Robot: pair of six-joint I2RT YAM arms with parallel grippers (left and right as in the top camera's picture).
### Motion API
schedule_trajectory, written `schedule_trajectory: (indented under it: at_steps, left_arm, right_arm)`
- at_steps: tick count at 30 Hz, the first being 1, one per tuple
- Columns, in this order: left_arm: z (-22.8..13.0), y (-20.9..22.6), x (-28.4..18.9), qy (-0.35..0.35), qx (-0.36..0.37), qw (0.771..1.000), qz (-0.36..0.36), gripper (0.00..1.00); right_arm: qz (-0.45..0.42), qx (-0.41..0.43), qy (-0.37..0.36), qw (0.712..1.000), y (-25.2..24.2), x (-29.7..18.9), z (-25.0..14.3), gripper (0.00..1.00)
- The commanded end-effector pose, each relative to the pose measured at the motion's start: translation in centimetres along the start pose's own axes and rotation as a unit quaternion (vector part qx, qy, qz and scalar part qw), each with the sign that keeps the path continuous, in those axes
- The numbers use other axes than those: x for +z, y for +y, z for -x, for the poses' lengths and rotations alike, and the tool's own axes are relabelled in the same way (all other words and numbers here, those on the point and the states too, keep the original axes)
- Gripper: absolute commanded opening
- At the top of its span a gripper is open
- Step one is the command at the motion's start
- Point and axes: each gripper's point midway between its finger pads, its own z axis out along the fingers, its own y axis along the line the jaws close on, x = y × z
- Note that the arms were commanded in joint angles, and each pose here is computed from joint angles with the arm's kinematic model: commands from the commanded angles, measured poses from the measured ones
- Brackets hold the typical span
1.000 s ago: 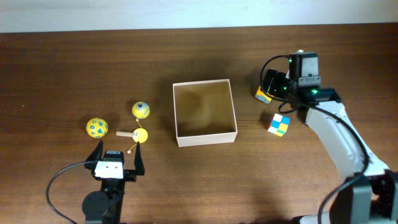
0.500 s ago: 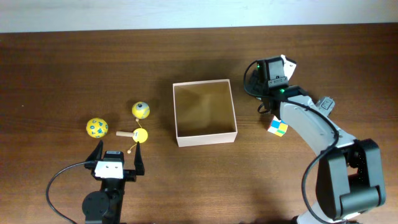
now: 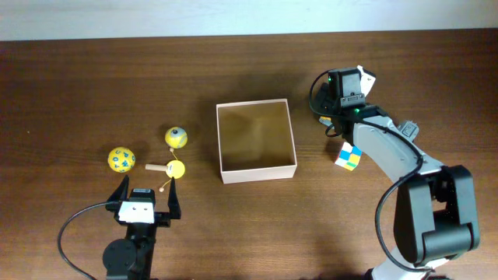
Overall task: Pack container
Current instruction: 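Move the right gripper over the rear yellow-grey toy truck, then lower the right gripper and grasp the rear toy truck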
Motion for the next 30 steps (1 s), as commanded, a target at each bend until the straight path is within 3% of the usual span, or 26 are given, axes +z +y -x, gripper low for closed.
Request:
schedule_trajectory:
  at_steps: [1, 14, 22, 30]
  left_arm:
    - [-0.1, 0.0, 0.0, -0.001, 0.002, 1.0, 0.0, 0.99]
    - [-0.1, 0.0, 0.0, -0.001, 0.003, 1.0, 0.0, 0.99]
    - [-0.1, 0.0, 0.0, -0.001, 0.002, 1.0, 0.0, 0.99]
    - [-0.1, 0.0, 0.0, -0.001, 0.003, 1.0, 0.0, 0.99]
  right_arm:
    - [0.005, -0.013, 0.002, 1.0, 0.3, 0.6, 0.2, 0.95]
    - [-0.005, -0.02, 0.014, 1.0, 0.1, 2.8, -1.3, 0.89]
    - [-0.003, -0.03, 0.009, 1.0, 0.2, 2.9, -1.0, 0.73]
    - [-0.013, -0.03, -0.001, 0.999, -0.1, 2.9, -0.6, 0.74]
